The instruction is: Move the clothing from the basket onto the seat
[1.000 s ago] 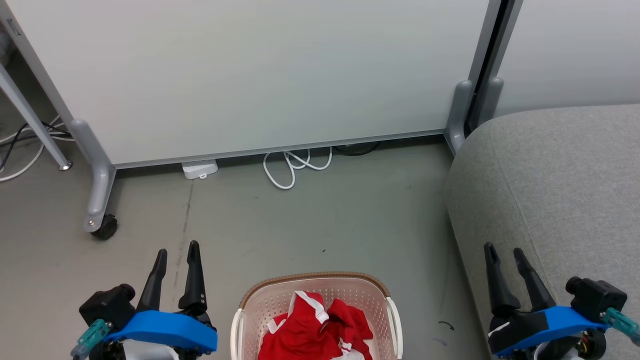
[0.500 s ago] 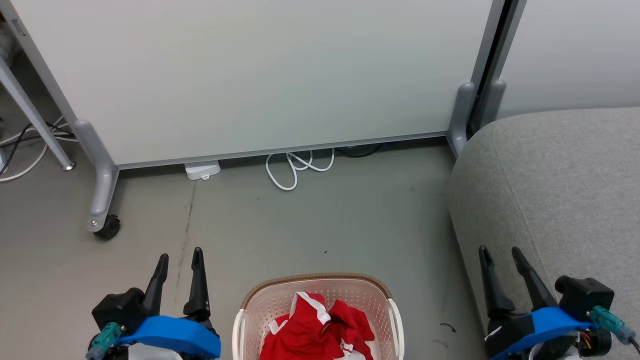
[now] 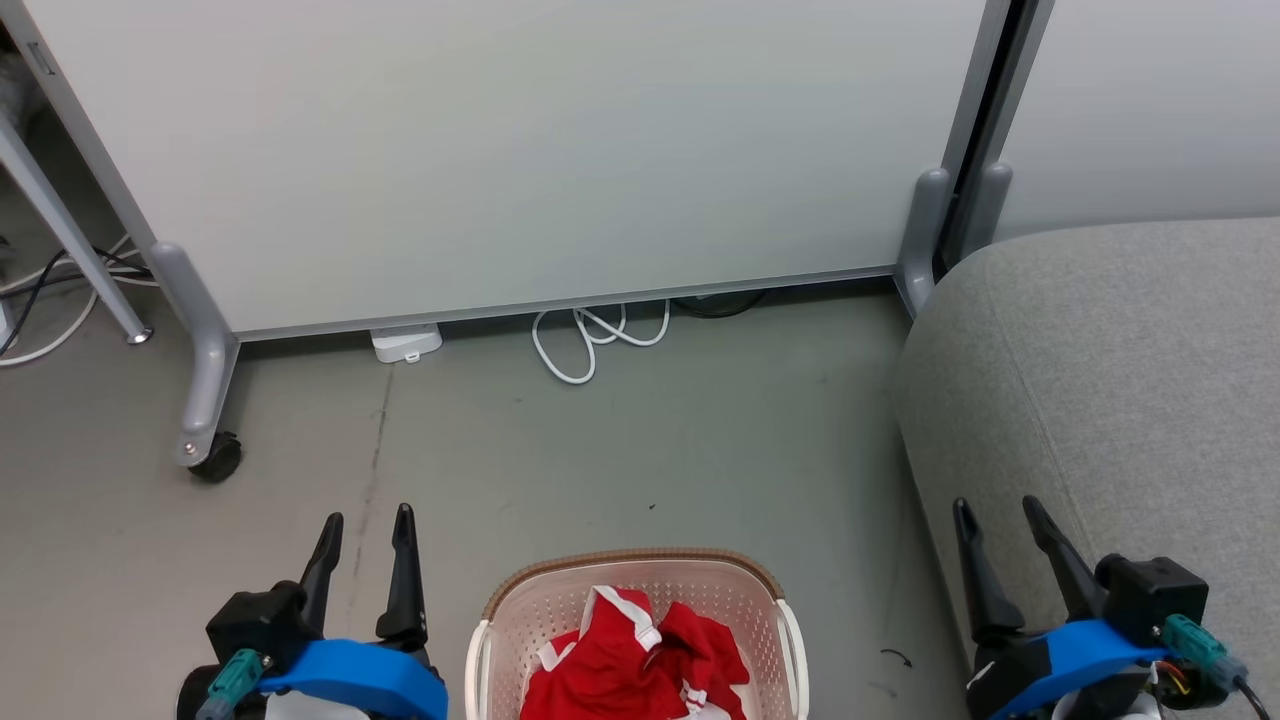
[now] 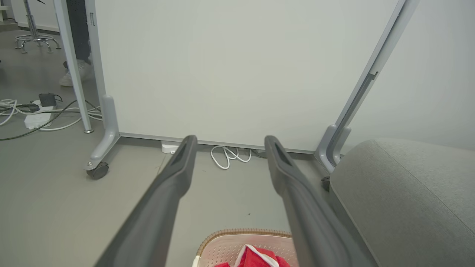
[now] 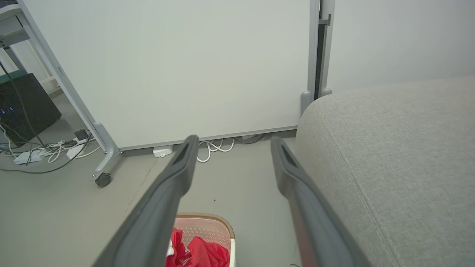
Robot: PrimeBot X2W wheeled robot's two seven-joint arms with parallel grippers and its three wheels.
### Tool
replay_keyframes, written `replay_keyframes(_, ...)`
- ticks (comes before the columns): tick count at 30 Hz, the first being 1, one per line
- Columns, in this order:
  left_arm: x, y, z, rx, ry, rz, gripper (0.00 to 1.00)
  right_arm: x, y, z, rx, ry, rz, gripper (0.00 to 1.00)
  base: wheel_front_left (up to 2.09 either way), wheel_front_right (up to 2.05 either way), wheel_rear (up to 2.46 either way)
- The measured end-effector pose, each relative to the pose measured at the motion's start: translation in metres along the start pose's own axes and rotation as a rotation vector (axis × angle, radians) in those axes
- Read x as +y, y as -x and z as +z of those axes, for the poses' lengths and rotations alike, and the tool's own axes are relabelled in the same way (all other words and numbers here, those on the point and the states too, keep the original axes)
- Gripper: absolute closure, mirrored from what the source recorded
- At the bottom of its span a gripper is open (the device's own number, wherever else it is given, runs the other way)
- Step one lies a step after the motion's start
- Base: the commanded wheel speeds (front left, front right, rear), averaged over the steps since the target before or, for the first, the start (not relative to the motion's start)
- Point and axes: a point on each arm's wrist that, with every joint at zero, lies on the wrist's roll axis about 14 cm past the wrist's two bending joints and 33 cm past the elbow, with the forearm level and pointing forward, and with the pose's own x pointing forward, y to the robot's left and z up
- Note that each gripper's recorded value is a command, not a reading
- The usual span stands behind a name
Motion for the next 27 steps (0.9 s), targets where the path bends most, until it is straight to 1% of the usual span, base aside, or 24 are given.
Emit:
replay_keyframes(20, -0.01, 0.0, -0.004, -0.001, -0.09, -0.047, 0.0, 0.005, 0.001, 0.001, -0.01, 0.15, 0.032, 0.0, 0.0, 0.0, 0.0)
replay_keyframes(27, -0.01, 0.0, -0.004, -0.002, -0.1, -0.05, 0.0, 0.006, 0.001, 0.001, -0.011, 0.162, 0.036, 0.0, 0.0, 0.0, 0.0)
